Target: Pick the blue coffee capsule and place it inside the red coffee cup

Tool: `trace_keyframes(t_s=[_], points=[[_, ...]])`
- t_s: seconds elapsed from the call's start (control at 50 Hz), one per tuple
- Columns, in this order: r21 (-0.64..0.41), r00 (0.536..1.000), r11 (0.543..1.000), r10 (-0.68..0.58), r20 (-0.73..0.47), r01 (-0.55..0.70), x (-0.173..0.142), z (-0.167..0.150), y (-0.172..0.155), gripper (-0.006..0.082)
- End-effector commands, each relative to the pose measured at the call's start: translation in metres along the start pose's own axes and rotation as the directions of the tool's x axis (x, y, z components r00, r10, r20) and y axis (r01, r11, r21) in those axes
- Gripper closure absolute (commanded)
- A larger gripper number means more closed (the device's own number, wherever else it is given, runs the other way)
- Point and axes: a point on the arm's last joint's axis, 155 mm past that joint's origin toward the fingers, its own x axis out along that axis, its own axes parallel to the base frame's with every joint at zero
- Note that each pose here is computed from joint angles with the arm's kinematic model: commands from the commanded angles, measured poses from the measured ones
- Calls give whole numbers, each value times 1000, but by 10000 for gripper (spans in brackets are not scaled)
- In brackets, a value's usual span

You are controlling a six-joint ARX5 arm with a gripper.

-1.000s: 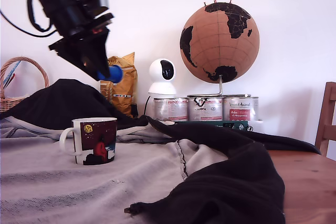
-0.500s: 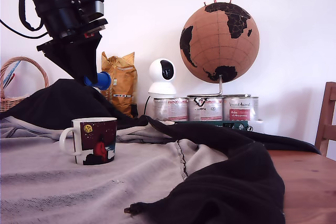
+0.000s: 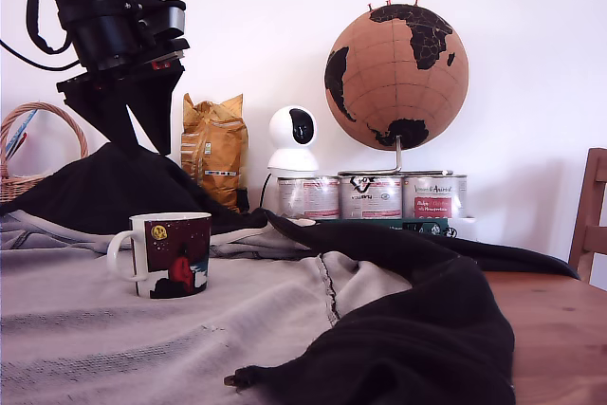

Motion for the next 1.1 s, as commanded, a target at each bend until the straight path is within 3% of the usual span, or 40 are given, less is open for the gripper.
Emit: trace_keyframes(t_s=[0.0, 0.12, 0.14, 0.3, 0.6, 0.92, 1.08], points=[[-12, 1000, 1000, 4, -3, -4, -1, -3, 2, 438], [-25, 1000, 1000, 10, -11, -10, -4, -6, 7, 789], [-26, 1000, 1000, 11, -10, -11, -5, -7, 8, 796], [-33, 998, 999, 34, 54, -32, -26, 0, 16, 786], [-105, 946, 987, 145, 291, -119, -109, 18, 52, 787], [-196, 854, 965, 246, 459, -173, -185, 9, 74, 786], [-206, 806, 960, 270, 526, -187, -200, -2, 67, 787]])
